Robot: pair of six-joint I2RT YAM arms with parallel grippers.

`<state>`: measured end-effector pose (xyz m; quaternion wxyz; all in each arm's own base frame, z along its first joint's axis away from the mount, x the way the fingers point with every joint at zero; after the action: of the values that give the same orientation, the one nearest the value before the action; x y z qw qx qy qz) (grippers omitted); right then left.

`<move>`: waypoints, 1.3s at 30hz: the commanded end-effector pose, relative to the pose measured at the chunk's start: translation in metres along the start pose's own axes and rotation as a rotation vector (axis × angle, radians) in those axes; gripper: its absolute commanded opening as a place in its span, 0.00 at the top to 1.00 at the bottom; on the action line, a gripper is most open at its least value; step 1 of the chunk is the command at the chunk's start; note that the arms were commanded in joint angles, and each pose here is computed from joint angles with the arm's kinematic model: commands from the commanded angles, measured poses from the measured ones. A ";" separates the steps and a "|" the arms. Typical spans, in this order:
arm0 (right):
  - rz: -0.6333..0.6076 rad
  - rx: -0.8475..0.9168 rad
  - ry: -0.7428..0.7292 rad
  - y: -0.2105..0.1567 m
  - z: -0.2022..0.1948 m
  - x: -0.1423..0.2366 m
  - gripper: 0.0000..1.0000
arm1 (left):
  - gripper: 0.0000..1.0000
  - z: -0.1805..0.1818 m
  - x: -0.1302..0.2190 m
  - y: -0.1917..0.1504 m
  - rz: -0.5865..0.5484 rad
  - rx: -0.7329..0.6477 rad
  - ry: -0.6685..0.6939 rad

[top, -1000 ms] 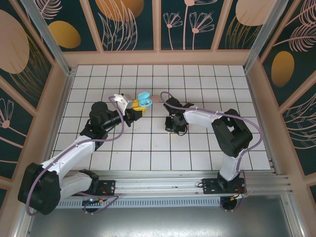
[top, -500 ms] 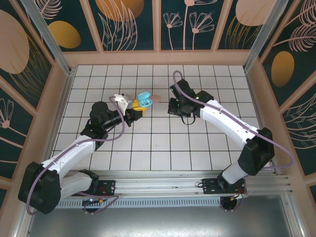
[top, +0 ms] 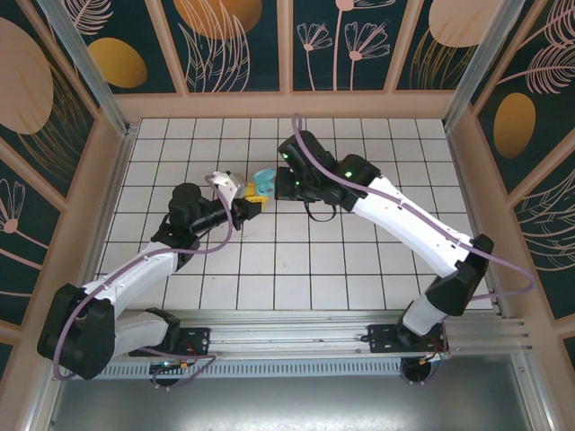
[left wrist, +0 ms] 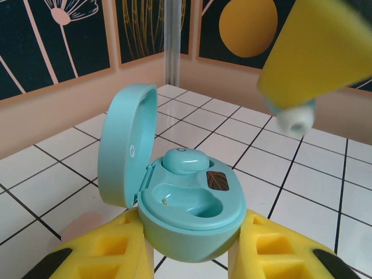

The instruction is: Insert the wireless bluetooth earbuds into the charging case

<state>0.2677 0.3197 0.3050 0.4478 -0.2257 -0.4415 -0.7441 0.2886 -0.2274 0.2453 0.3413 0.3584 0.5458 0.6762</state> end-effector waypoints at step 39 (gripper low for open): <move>0.099 0.108 -0.049 -0.011 0.020 -0.039 0.78 | 0.81 -0.003 0.003 0.018 -0.050 -0.055 -0.004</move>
<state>0.2814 0.3555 0.2869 0.4770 -0.2310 -0.4720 -0.7045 0.2876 -0.2273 0.2417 0.3374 0.3641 0.5422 0.6779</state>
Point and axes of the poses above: each hand's point on the last joint's axis, 136 mm out from that joint toward the fingers, its own x axis back along the fingers, its own z axis along the line the jaws close on, y = z × x, the point moved 2 cm from there along x, back along the fingers, and after that the axes turned 12 degrees about -x, right-handed, at the moved point
